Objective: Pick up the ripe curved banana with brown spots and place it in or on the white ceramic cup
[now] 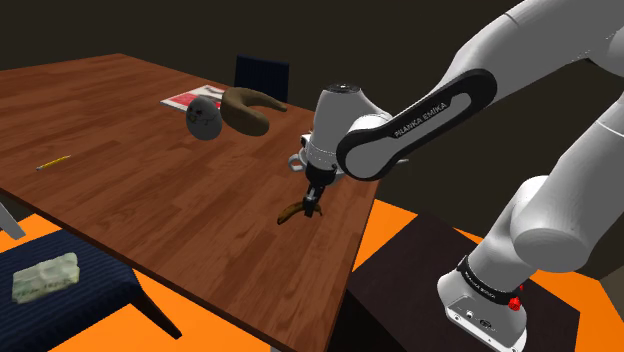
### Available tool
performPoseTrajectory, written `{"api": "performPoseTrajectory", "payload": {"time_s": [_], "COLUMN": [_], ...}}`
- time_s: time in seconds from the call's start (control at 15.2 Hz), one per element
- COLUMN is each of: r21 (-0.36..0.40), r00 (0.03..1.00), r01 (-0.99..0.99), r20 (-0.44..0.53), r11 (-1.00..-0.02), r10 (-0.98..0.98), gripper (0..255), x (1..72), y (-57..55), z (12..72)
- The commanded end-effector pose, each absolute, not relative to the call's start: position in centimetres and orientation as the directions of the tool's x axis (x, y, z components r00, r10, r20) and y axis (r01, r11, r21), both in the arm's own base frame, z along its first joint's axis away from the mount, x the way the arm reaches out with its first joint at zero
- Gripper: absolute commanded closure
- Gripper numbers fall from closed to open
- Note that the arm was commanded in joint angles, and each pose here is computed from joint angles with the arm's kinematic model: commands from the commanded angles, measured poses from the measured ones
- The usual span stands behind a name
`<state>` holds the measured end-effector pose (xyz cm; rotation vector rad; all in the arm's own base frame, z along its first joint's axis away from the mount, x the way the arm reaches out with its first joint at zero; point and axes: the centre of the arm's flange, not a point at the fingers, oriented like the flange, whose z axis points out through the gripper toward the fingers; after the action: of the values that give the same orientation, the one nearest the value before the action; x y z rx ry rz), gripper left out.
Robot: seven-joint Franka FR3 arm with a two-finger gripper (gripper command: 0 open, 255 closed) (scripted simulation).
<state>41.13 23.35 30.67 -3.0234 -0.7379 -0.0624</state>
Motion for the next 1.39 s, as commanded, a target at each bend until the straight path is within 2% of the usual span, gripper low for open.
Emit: {"api": "performPoseTrajectory", "payload": {"time_s": [0.0,1.32], "r21": [-0.019,-0.019], "r00": [0.886,0.886], "r01": [0.462,0.462], "r20": [0.044,0.044], "r11": [-0.887,-0.887], "r10": [0.461,0.461], "gripper": [255,255], "x": [41.1,41.1], "y": [23.3,23.3], "z": [31.4,42.0]}}
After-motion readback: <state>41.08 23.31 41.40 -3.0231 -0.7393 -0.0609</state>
